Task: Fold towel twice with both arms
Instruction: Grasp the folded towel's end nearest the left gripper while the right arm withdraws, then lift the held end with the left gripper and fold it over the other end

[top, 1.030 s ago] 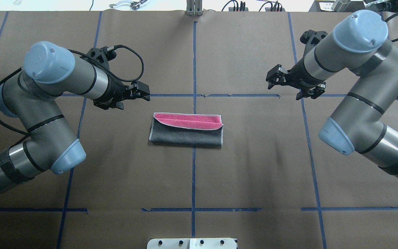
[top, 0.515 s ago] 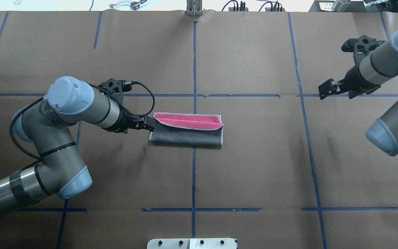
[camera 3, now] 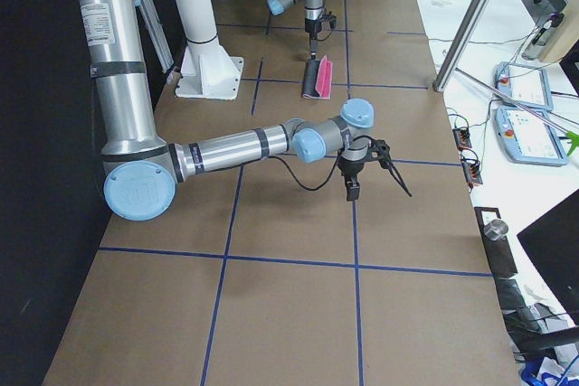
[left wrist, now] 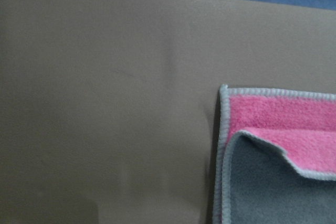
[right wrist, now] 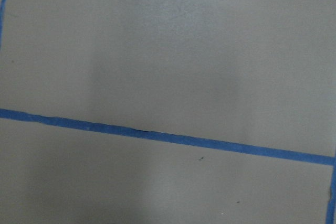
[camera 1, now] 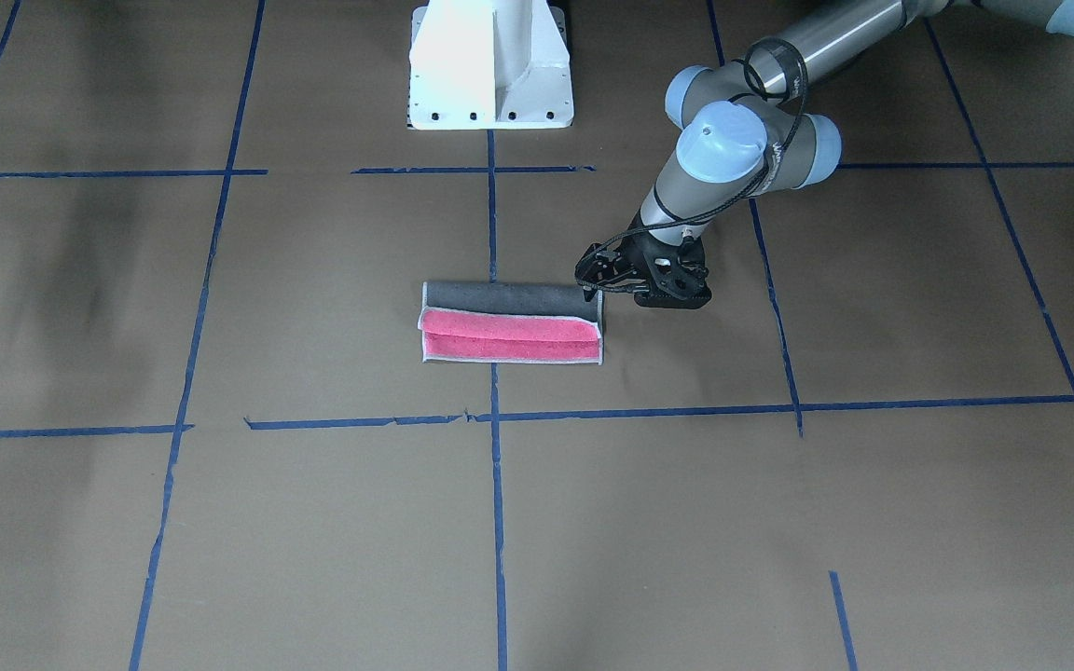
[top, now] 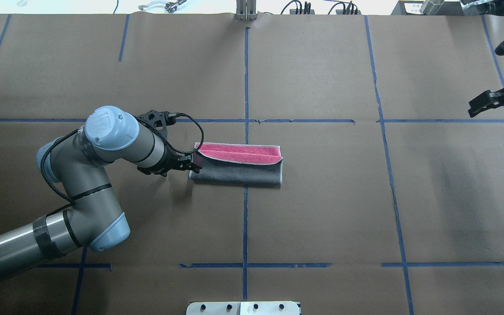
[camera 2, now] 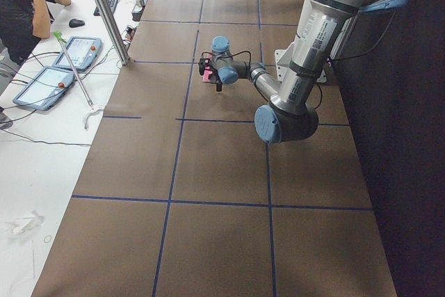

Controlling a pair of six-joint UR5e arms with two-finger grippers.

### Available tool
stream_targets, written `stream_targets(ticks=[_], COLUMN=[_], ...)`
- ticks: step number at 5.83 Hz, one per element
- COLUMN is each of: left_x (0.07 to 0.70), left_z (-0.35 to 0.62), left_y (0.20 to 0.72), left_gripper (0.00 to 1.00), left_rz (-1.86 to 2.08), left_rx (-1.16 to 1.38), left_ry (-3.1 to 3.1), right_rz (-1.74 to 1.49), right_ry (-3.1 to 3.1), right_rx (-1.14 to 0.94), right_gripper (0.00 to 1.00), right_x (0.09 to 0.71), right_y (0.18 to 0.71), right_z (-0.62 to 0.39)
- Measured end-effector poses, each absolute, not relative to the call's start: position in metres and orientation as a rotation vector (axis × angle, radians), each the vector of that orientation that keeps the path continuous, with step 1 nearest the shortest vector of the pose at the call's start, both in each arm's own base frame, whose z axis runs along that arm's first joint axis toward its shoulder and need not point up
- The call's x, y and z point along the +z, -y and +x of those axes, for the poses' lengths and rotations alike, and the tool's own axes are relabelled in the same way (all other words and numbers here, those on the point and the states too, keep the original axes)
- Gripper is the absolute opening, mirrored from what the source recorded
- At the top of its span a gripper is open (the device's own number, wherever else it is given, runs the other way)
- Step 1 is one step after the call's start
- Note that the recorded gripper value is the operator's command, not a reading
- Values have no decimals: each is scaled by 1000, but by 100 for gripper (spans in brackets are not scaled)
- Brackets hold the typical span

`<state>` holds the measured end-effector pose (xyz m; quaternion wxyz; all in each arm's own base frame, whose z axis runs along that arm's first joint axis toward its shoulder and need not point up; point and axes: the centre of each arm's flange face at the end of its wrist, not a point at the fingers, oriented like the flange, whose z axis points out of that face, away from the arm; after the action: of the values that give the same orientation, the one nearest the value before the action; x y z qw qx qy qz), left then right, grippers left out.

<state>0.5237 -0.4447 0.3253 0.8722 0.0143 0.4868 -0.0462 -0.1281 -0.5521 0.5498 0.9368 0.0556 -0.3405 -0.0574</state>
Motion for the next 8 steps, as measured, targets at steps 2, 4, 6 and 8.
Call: stream_targets(ticks=[2,4,6,8], left_x=[317,309,312,309], left_z=[527,530,533,536], left_y=[446,447,447,445], left_gripper=[76,65,47,33], left_rz=[12,13,10,9], left_rx=[-127,-126,-121,-116], left_ry=[-1030,-1038,-1033,-1036], right_rz=[112,109,110,112], right_ry=[694,698,701,702], right_rx=[-123,-122,-121,-120], right_gripper=[100,100,100,100], right_x=[561,561,560,559], right_y=[555,556,557,558], right_z=[-116,-114,-114,-114])
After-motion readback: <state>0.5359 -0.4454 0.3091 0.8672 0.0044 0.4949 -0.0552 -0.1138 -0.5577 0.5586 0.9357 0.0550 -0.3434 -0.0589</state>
